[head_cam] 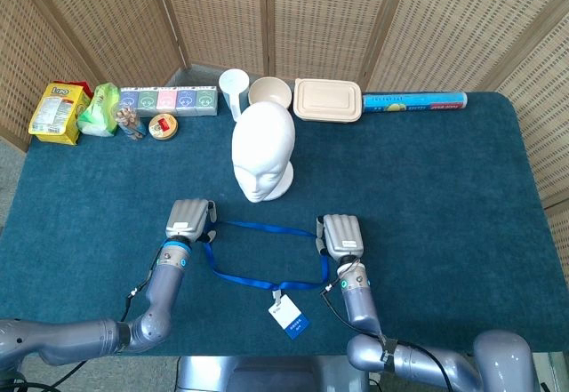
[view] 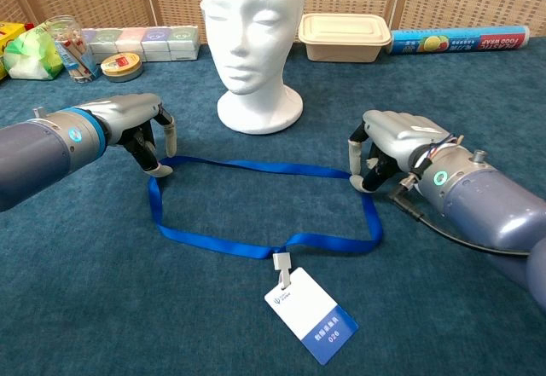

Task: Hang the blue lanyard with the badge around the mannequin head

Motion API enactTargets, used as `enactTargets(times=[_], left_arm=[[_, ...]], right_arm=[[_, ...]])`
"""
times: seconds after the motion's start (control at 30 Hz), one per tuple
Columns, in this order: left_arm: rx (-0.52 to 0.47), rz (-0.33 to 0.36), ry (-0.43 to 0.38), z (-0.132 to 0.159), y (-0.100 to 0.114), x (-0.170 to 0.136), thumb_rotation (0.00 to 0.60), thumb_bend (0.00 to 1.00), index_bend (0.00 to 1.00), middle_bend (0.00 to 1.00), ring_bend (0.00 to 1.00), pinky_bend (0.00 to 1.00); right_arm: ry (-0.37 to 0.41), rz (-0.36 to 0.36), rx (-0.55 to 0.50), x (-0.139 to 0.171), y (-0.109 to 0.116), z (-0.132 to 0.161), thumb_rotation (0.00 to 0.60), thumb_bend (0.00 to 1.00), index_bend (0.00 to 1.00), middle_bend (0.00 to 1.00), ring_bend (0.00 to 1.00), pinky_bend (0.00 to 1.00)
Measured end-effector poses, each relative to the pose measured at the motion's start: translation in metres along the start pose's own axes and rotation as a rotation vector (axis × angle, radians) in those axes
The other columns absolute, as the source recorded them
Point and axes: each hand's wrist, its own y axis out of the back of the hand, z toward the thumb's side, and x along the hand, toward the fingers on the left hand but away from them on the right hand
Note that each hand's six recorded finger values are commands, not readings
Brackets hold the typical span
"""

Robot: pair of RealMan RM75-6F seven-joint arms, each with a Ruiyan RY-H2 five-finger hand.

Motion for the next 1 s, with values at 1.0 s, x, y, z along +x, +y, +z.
enactTargets(times=[1.0], left_arm=[[-0.001,0.010,0.053,-0.011,-0.002,0.003,0.600,0.26,0.51,1.00,1.00,1.00]], right_arm=[[-0.007,0.029,-0.033,-0.001,-0.005,-0.002,0.600,0.51,0.64,0.98,1.00,1.00]])
